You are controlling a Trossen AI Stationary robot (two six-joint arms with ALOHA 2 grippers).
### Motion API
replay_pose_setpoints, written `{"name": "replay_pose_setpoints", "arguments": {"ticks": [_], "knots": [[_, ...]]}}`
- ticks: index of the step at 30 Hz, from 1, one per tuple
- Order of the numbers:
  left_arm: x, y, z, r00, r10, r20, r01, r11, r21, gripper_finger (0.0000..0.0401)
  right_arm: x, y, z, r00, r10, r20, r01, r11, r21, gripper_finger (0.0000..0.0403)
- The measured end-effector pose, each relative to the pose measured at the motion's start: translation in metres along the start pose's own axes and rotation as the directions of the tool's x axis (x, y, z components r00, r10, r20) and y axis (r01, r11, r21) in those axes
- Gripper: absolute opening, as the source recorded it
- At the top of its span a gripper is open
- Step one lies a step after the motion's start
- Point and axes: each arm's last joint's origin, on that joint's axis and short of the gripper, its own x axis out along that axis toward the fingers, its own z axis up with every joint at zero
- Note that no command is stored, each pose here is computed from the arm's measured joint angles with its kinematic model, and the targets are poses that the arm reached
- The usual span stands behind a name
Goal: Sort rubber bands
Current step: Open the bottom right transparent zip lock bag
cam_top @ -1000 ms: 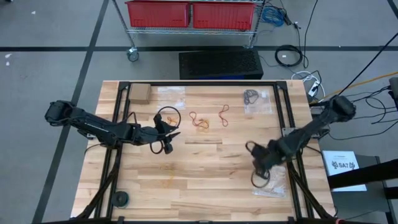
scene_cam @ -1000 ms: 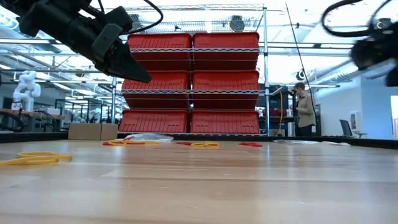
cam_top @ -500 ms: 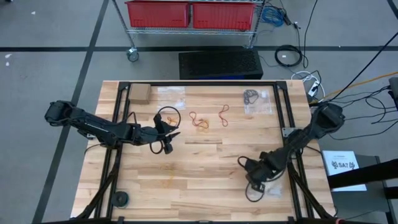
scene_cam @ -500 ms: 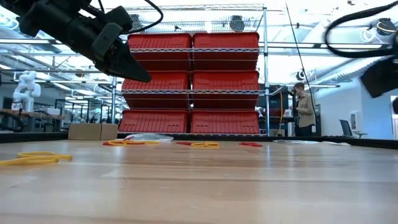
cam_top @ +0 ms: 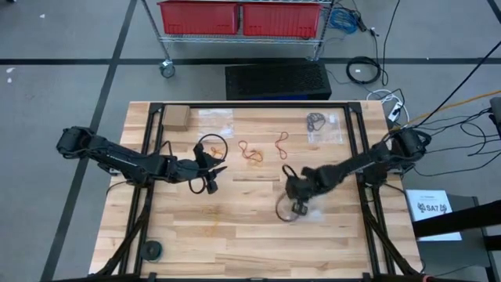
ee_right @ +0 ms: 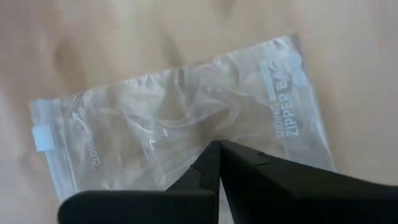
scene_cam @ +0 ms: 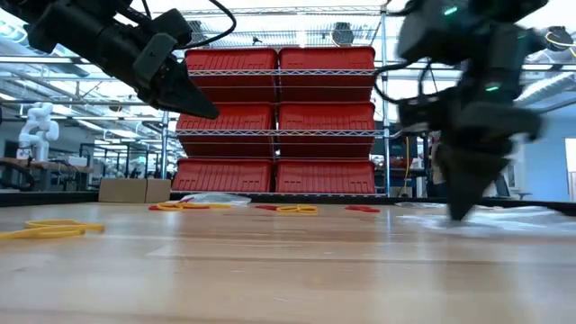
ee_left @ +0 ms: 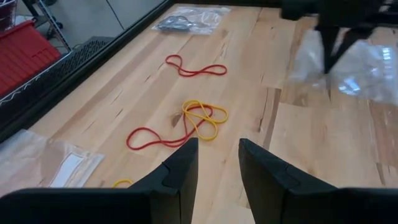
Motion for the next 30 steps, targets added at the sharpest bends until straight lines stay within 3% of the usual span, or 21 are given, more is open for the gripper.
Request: {"name": "replay_pose_setpoints", "arguments": {"ticks": [8, 16, 20, 25, 30], "knots": [[0.0, 0.0, 0.0, 1.0, 0.0, -0.001, 0.0, 1.0, 0.001, 0.0121, -0.002, -0.026, 0.043, 0.972, 0.042, 0.231, -0.032, 0.998, -0.048, 0.0], [0.0, 0.0, 0.0, 1.0, 0.0, -0.001, 0.0, 1.0, 0.0, 0.0121, -0.035, 0.003, 0.063, 0.971, 0.084, 0.223, -0.044, 0.983, -0.18, 0.0], [0.0, 0.0, 0.0, 1.0, -0.002, -0.001, 0.002, 1.0, -0.008, 0.0121, -0.055, 0.026, 0.056, 0.987, 0.078, 0.139, -0.044, 0.971, -0.233, 0.0], [0.0, 0.0, 0.0, 1.0, -0.002, -0.001, 0.002, 1.0, -0.019, 0.0121, -0.067, 0.049, 0.037, 0.996, 0.047, 0.077, -0.029, 0.974, -0.224, 0.0], [0.0, 0.0, 0.0, 1.0, -0.002, -0.001, 0.002, 1.0, -0.018, 0.0121, -0.064, 0.062, 0.02, 0.999, 0.028, 0.022, -0.025, 0.992, -0.126, 0.0]]}}
